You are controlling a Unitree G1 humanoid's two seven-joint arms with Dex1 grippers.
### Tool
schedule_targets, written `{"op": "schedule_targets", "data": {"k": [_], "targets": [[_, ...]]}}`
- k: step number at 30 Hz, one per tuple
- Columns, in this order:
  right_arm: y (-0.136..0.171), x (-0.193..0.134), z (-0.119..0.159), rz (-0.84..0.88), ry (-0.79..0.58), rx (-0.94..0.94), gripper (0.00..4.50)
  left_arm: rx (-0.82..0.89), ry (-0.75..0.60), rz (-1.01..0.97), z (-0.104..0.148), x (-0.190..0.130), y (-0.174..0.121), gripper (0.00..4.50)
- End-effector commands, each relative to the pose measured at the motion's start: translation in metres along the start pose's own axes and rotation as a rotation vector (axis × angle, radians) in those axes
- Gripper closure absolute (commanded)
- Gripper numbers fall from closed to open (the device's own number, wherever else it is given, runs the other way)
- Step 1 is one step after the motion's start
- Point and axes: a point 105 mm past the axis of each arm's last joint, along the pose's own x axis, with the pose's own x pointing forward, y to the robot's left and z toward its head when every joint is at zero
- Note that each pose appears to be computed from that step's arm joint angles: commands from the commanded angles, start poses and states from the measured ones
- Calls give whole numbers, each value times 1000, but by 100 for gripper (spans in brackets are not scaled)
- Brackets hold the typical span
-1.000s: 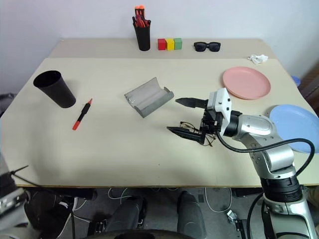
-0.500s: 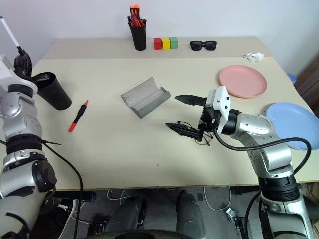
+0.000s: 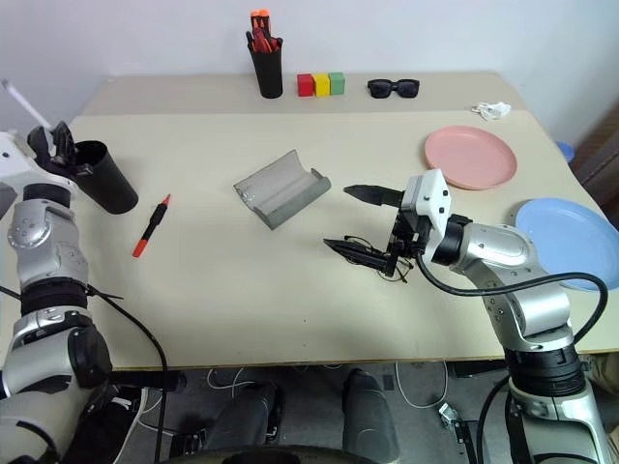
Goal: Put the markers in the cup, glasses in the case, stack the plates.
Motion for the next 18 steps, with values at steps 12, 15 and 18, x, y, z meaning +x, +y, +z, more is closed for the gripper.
{"op": "schedule_targets", "data": {"k": [12, 15, 18], "targets": [[-1, 1, 12, 2, -26, -50, 0, -22, -84, -99, 30, 0, -19, 8], [-4, -1, 11, -7, -21, -49, 0, -115, -43, -305, 39, -9, -53, 8], [-5, -3, 10, -14, -16, -49, 0, -150, 142, -479, 28, -25, -81, 8]]}}
